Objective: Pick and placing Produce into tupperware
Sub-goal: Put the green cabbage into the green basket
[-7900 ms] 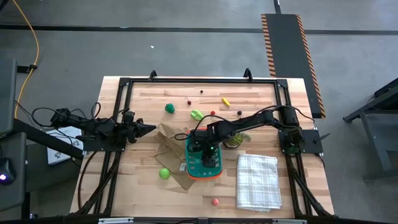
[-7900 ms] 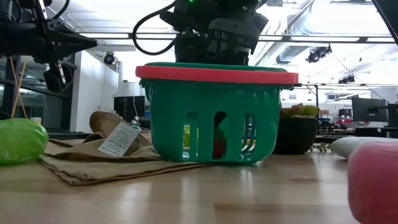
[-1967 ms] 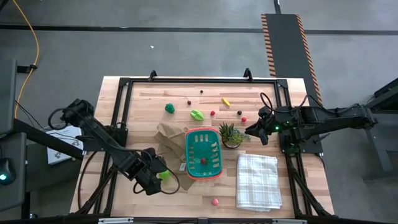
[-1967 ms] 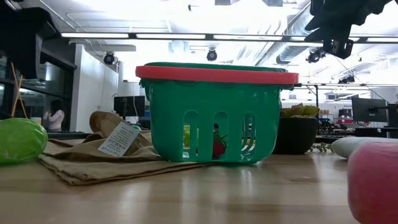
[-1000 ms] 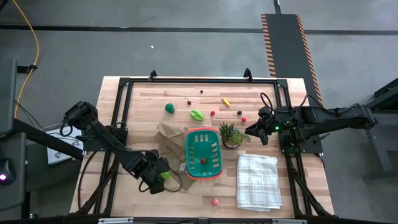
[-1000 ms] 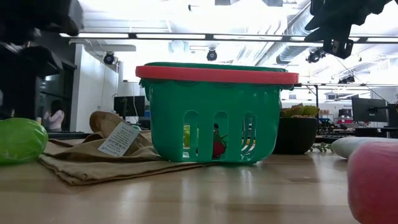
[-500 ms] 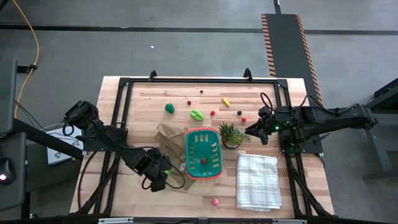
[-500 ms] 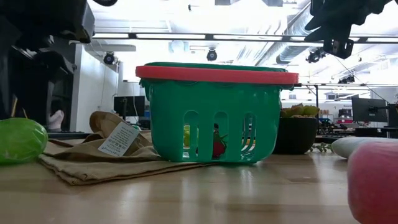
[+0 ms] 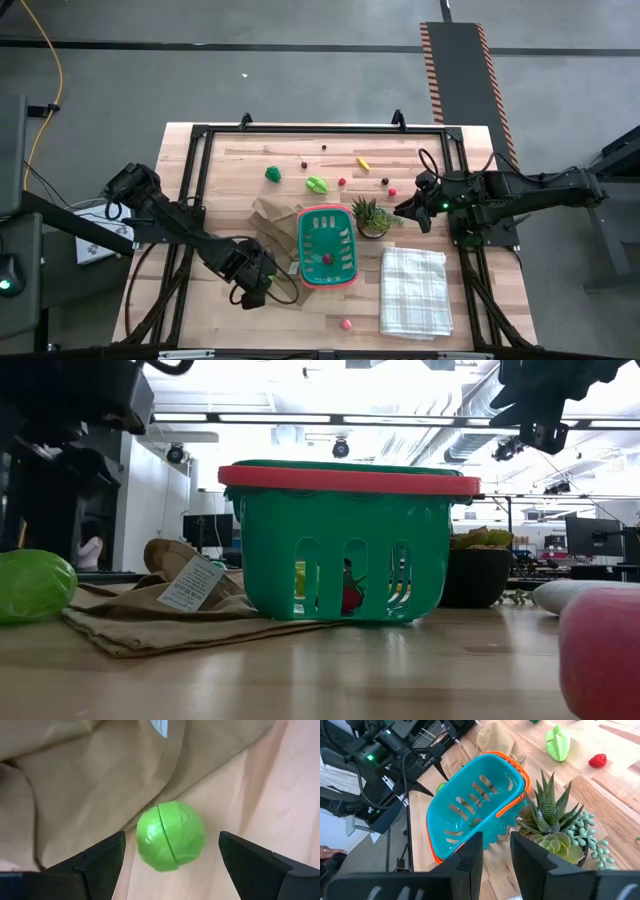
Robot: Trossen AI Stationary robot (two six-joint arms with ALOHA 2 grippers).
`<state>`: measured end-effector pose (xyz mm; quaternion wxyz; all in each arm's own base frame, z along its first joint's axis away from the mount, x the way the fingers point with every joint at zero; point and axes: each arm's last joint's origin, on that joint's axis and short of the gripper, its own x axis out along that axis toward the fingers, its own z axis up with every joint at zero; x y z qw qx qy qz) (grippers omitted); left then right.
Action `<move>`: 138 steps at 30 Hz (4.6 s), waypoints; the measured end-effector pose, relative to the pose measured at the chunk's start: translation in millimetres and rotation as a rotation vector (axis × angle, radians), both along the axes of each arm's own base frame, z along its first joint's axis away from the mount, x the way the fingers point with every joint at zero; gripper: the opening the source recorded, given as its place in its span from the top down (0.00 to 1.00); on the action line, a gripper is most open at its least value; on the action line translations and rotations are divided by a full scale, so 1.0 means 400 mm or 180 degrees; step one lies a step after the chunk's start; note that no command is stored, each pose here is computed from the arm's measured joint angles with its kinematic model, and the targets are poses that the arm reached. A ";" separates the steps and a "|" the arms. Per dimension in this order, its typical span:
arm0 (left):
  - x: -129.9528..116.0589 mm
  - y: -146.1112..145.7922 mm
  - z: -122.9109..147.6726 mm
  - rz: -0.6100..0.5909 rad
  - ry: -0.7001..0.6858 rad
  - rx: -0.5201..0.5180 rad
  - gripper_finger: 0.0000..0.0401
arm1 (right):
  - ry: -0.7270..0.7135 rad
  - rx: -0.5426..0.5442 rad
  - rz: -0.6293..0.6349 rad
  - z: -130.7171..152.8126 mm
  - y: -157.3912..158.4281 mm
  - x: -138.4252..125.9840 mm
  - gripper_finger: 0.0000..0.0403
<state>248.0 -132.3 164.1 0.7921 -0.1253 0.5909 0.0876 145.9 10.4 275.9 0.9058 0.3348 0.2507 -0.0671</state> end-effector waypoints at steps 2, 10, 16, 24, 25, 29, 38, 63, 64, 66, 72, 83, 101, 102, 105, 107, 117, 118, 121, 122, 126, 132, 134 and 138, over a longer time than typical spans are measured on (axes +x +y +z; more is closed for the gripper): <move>-0.001 -0.001 -0.007 -0.0012 0.0059 0.0000 0.23 | 0.0000 0.0000 0.0000 0.000 0.000 0.000 0.78; 0.006 -0.003 -0.012 0.0015 0.0003 -0.0005 0.23 | -0.0014 -0.0020 0.0012 0.001 0.000 0.000 0.78; 0.002 -0.004 -0.033 0.0033 0.0078 -0.0064 0.23 | -0.0018 -0.0020 0.0012 0.001 0.000 0.000 0.78; 0.005 -0.004 -0.032 0.0086 0.0031 -0.0048 0.23 | -0.0019 -0.0021 0.0012 0.001 0.000 0.001 0.78; 0.007 -0.005 -0.035 0.0085 0.0032 -0.0048 0.23 | -0.0019 -0.0021 0.0013 0.001 0.000 0.001 0.78; 0.011 -0.008 -0.043 0.0068 0.0039 -0.0055 0.23 | -0.0021 -0.0021 0.0013 0.002 0.000 0.001 0.78; 0.013 -0.009 -0.048 0.0121 0.0026 -0.0059 0.23 | -0.0021 -0.0020 0.0012 0.002 0.000 0.001 0.78; 0.013 -0.008 -0.048 0.0184 0.0029 -0.0061 0.23 | -0.0021 -0.0031 0.0019 0.002 0.000 0.001 0.78; 0.013 -0.008 -0.048 0.0185 0.0028 -0.0059 0.23 | -0.0021 -0.0031 0.0019 0.002 0.000 0.001 0.78; 0.013 -0.008 -0.048 0.0187 0.0025 -0.0051 0.23 | -0.0021 -0.0030 0.0018 0.001 0.000 0.001 0.78; 0.013 -0.007 -0.048 0.0190 0.0019 -0.0041 0.23 | -0.0022 -0.0042 0.0024 0.002 0.000 0.001 0.78; 0.014 -0.008 -0.048 0.0190 0.0016 -0.0045 0.40 | -0.0022 -0.0051 0.0028 0.002 0.000 0.001 0.78; 0.014 -0.008 -0.048 0.0206 0.0017 -0.0052 0.43 | -0.0018 -0.0053 0.0029 0.001 0.000 0.001 0.78; 0.013 -0.008 -0.048 0.0209 0.0022 -0.0061 0.43 | -0.0018 -0.0053 0.0029 0.001 0.000 0.001 0.78; 0.013 -0.008 -0.048 0.0211 0.0021 -0.0064 0.43 | -0.0019 -0.0073 0.0041 0.001 0.000 0.001 0.78; 0.013 -0.008 -0.048 0.0221 0.0023 -0.0069 0.42 | -0.0019 -0.0073 0.0041 0.001 0.000 0.001 0.78; 0.014 -0.008 -0.048 0.0227 0.0022 -0.0082 0.43 | -0.0018 -0.0073 0.0041 0.000 0.000 0.001 0.78; 0.014 -0.008 -0.048 0.0229 0.0022 -0.0082 0.43 | -0.0018 -0.0073 0.0041 0.000 0.000 0.001 0.78; 0.014 -0.008 -0.048 0.0229 0.0021 -0.0083 0.42 | -0.0018 -0.0073 0.0042 0.000 0.000 0.001 0.78; 0.014 -0.008 -0.048 0.0229 0.0021 -0.0083 0.42 | -0.0018 -0.0073 0.0042 0.000 0.000 0.001 0.78; 0.014 -0.009 -0.048 0.0227 0.0020 -0.0083 0.41 | -0.0018 -0.0073 0.0041 0.000 0.000 0.001 0.78; 0.014 -0.008 -0.048 0.0230 0.0020 -0.0084 0.42 | -0.0019 -0.0073 0.0041 0.001 0.000 0.001 0.78; 0.014 -0.008 -0.048 0.0229 0.0020 -0.0085 0.41 | -0.0019 -0.0073 0.0041 0.001 0.000 0.001 0.78; 0.014 -0.008 -0.048 0.0229 0.0020 -0.0085 0.41 | -0.0018 -0.0072 0.0041 0.000 0.000 0.001 0.78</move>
